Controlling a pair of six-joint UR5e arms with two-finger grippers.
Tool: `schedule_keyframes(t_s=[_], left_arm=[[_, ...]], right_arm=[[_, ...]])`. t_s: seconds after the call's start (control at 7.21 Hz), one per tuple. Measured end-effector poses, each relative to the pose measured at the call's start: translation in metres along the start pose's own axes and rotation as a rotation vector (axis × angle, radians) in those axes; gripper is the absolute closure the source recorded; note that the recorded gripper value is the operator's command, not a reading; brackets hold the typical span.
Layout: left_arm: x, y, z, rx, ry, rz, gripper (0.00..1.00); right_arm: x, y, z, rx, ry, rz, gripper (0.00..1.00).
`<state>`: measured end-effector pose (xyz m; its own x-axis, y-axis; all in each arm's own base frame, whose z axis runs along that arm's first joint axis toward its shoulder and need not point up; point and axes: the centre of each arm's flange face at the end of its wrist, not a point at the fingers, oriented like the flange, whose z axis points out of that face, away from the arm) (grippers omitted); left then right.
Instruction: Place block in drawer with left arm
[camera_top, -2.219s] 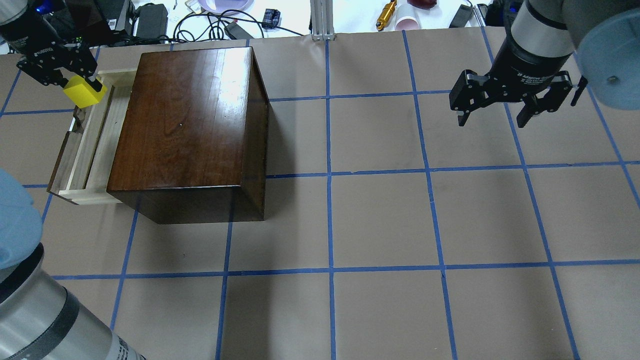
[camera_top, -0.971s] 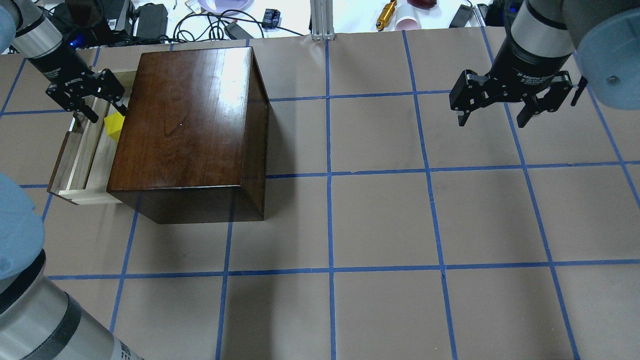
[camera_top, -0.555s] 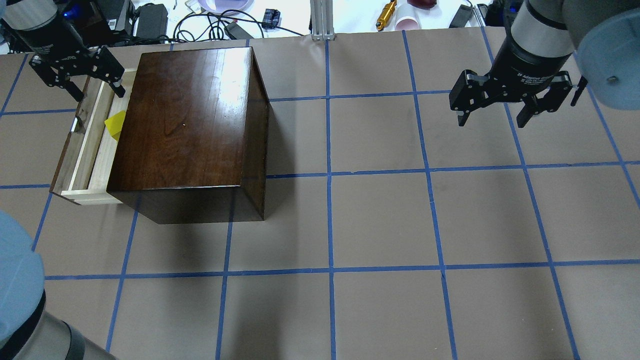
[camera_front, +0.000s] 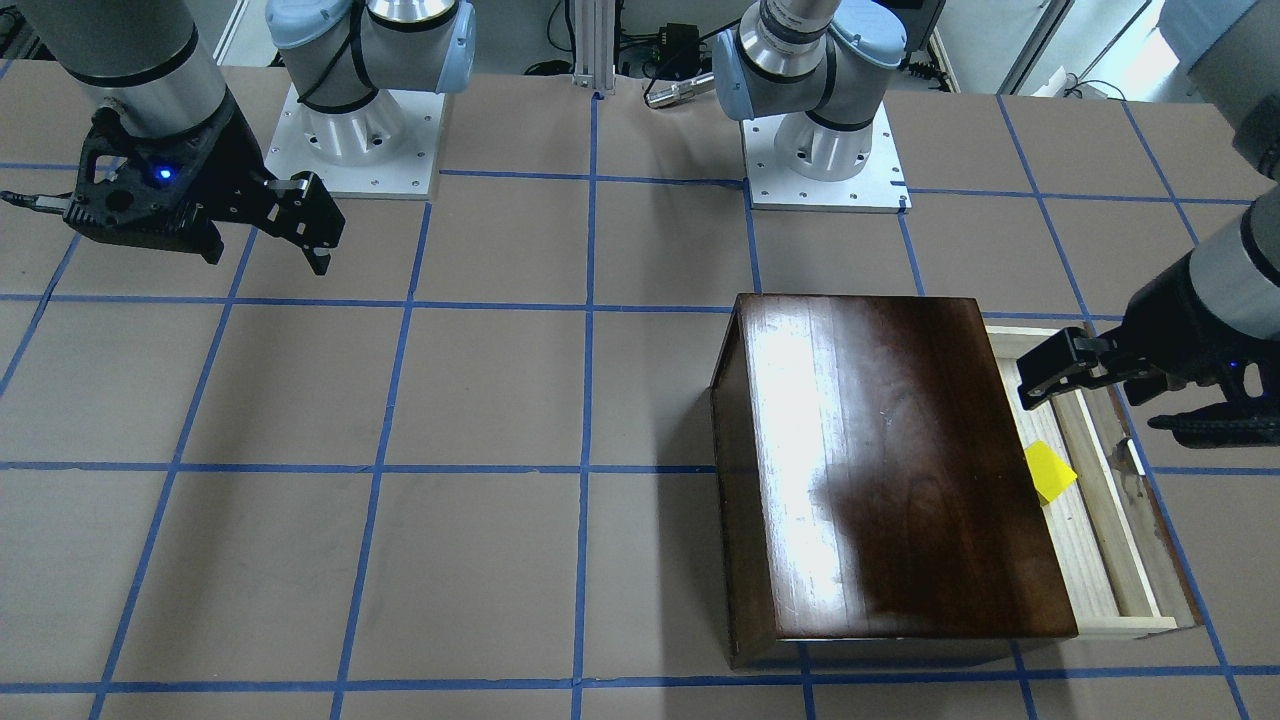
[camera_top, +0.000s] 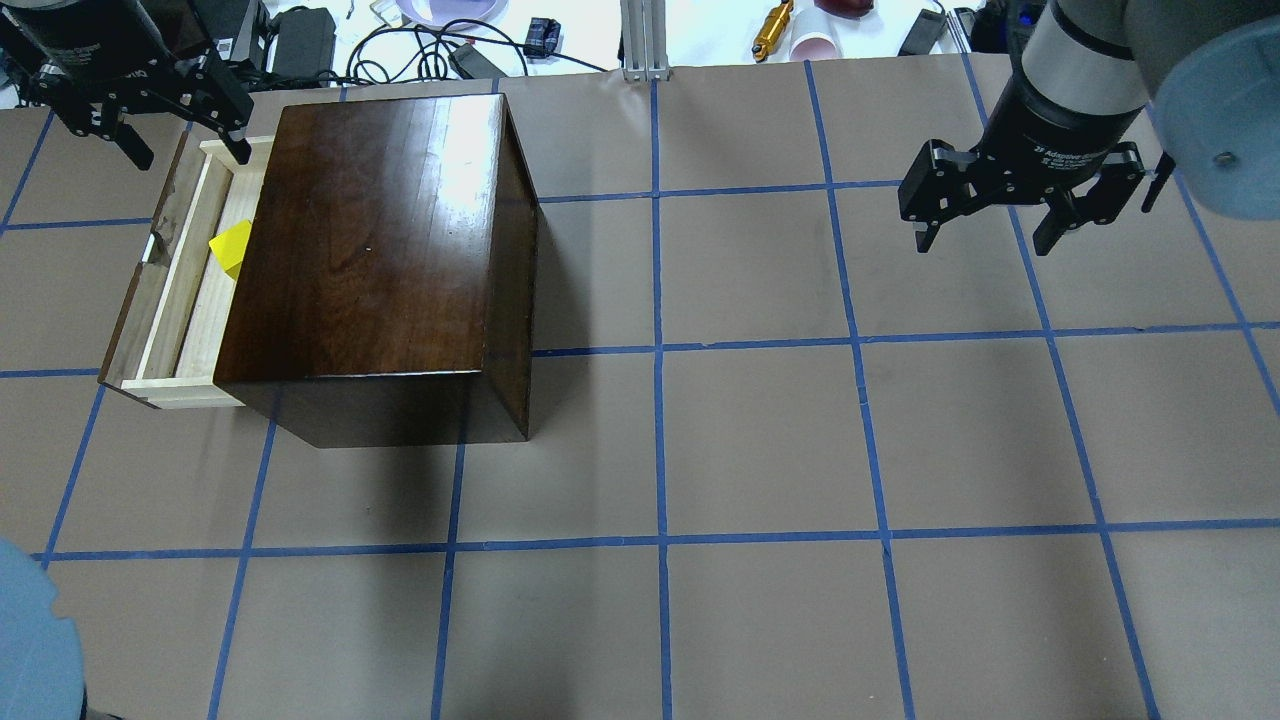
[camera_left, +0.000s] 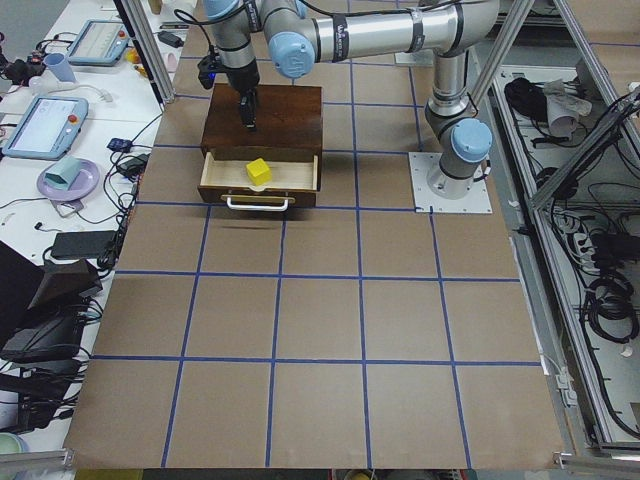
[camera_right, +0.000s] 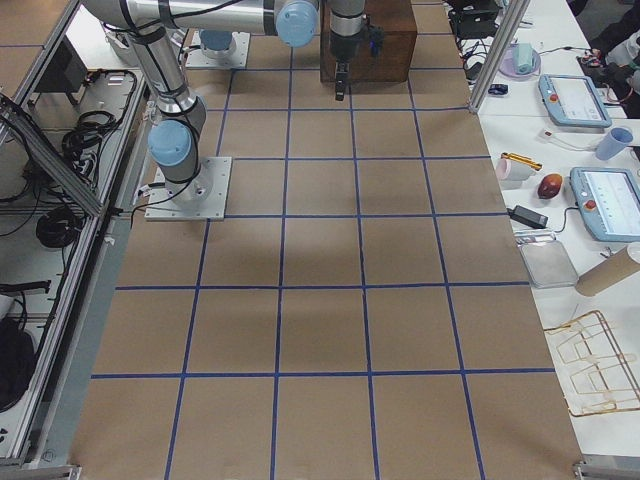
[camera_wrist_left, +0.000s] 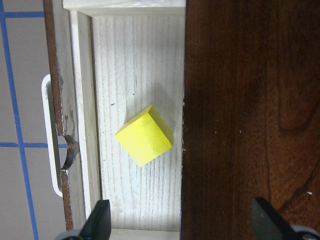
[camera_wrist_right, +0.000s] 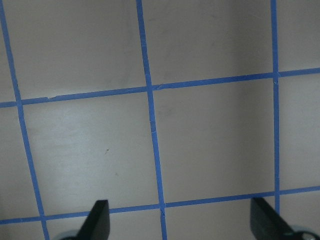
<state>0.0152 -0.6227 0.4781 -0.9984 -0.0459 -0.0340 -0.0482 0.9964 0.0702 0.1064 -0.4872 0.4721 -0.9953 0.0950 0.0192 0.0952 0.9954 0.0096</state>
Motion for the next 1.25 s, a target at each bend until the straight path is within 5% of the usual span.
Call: schedule_keyframes(t_s=[0.28, 0.69, 1.25], left_arm=[[0.065, 0.012, -0.007, 0.009, 0.002, -0.05, 0.0], [0.141, 0.036, 0.013, -0.022, 0.001, 0.03, 0.0], [0.144, 0.064, 0.017, -0.03, 0.028, 0.081, 0.0]], right_arm=[[0.0, 0.0, 0.0, 0.0, 0.0, 0.0, 0.0], [0.0, 0.0, 0.0, 0.0, 0.0, 0.0, 0.0], [0.0, 0.0, 0.0, 0.0, 0.001, 0.0, 0.0]])
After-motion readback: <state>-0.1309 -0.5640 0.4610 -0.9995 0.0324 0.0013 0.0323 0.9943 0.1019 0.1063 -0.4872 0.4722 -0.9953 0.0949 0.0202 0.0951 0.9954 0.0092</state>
